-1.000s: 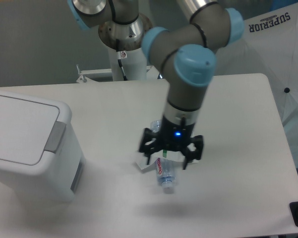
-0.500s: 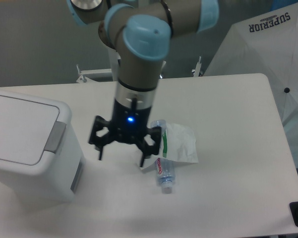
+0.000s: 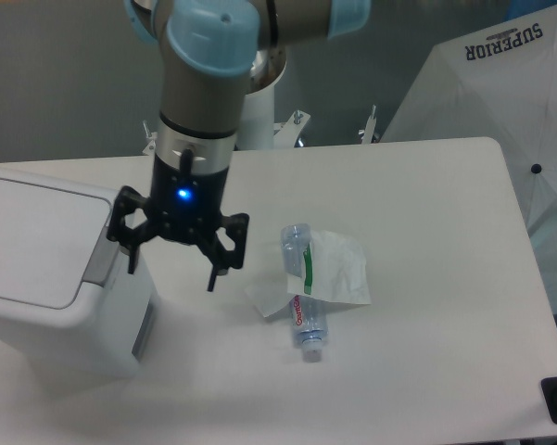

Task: Open the trash can
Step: 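Move the gripper to the trash can lid edge, then push the gripper against the lid to flip it open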

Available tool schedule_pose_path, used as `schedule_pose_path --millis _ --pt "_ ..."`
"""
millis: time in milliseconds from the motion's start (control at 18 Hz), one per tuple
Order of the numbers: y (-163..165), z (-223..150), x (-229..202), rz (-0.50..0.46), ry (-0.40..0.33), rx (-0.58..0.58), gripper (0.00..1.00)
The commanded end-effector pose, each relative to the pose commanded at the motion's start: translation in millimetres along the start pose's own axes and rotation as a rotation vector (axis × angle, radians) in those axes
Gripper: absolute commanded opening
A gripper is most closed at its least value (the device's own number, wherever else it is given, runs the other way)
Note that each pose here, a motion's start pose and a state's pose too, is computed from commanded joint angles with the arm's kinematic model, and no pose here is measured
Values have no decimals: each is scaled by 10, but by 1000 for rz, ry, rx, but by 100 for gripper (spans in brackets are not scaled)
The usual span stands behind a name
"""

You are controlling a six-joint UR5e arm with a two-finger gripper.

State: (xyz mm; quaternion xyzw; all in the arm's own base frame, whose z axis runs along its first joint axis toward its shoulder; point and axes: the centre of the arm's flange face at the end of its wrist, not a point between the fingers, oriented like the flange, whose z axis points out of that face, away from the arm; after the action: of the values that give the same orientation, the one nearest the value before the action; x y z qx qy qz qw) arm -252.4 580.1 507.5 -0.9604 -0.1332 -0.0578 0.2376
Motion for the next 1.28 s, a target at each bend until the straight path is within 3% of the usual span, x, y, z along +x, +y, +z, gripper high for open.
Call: schedule_pose_path --millis 778,1278 --pt "92 295 51 -6 16 -50 100" --pt "64 222 78 -1 20 -33 100"
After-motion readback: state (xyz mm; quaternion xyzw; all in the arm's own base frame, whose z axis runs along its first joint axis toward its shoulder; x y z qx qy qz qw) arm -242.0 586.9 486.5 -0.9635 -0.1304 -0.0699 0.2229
